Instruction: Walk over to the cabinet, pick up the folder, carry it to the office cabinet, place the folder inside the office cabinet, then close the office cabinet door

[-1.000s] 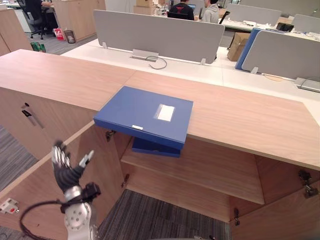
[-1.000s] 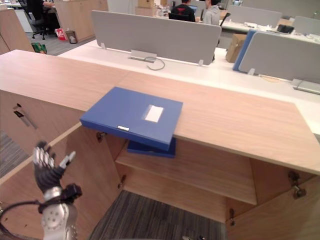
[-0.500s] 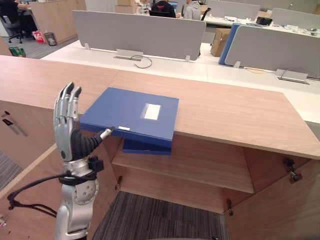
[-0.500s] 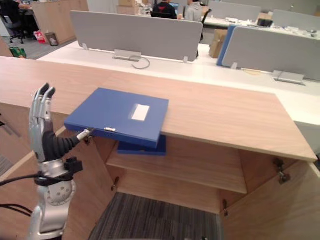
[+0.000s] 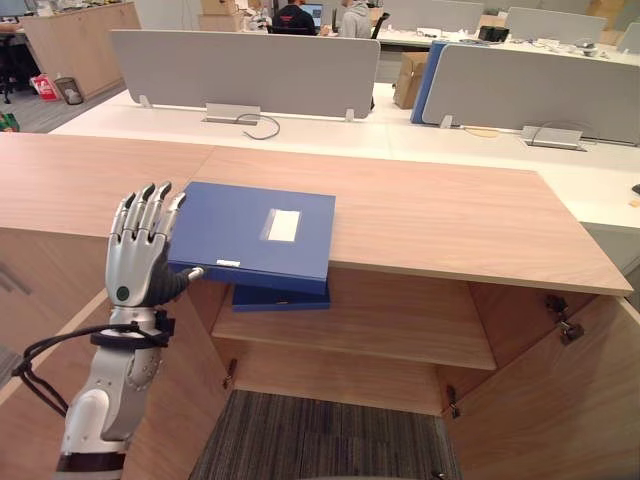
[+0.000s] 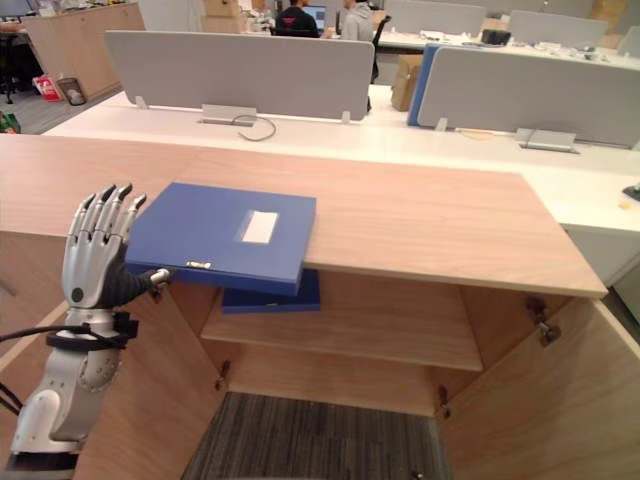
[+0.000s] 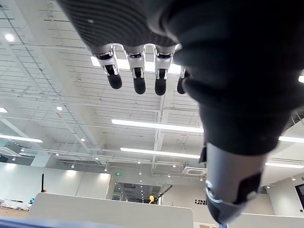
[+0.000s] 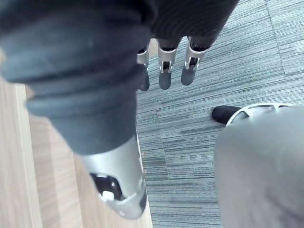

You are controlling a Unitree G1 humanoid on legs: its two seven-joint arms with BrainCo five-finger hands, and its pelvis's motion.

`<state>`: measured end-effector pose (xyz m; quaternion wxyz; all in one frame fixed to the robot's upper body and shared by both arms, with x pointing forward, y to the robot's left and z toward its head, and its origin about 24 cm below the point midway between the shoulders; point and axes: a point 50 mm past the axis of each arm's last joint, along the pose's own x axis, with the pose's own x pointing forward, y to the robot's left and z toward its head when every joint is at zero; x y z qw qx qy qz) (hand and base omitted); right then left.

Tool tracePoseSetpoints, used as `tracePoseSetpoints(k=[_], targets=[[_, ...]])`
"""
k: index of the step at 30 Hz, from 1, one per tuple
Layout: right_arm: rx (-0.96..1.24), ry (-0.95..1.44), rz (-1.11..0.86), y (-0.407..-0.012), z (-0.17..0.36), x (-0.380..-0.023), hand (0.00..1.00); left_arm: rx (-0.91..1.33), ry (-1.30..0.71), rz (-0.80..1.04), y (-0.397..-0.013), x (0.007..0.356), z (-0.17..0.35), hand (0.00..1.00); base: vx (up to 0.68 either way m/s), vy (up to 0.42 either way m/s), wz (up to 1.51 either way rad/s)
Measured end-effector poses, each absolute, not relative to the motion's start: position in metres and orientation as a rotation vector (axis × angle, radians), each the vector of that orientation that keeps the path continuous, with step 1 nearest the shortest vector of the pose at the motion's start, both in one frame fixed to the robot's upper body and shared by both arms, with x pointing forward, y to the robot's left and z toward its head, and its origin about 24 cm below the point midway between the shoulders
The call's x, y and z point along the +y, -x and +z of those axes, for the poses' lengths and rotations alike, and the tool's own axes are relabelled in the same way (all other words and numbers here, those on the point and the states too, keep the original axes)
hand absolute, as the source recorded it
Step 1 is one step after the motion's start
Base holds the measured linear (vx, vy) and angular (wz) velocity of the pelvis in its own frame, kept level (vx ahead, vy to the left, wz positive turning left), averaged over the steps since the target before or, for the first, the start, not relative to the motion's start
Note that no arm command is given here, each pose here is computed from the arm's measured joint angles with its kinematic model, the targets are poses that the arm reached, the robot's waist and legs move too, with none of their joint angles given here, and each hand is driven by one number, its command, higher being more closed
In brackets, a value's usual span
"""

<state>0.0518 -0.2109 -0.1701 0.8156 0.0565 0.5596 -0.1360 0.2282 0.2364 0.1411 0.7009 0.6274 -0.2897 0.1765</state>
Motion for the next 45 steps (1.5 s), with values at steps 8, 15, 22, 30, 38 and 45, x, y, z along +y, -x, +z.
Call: tracePoseSetpoints(k=[8,15,22,30,38,45], targets=[[1.197,-0.099,-0.255,-0.053,-0.170,-0.209,0.00,-0.601,-1.444,0.305,-0.232,0.239,0.131,0.00,-0.01,-0.004,0.00],[1.203,-0.069,-0.228,-0.052,-0.170,-0.209,0.00,-0.527,-1.446,0.197,-0.236,0.234,0.110,0.00,-0.05,-0.019,-0.02],[1.197,-0.044,-0.202,-0.054,-0.169,-0.210,0.00,-0.453,-1.451,0.128,-0.244,0.233,0.093,0.00,-0.01,-0.003,0.00],[1.195,-0.038,-0.196,-0.055,-0.169,-0.210,0.00,-0.415,-1.517,0.118,-0.260,0.239,0.090,0.00,0.00,0.000,-0.02],[1.202,-0.036,-0.198,-0.053,-0.169,-0.210,0.00,-0.389,-1.589,0.137,-0.272,0.242,0.090,1.00,-0.04,-0.010,-0.06],[1.206,-0.035,-0.200,-0.051,-0.170,-0.211,0.00,-0.434,-1.605,0.188,-0.276,0.242,0.097,1.00,-0.04,-0.018,-0.08]])
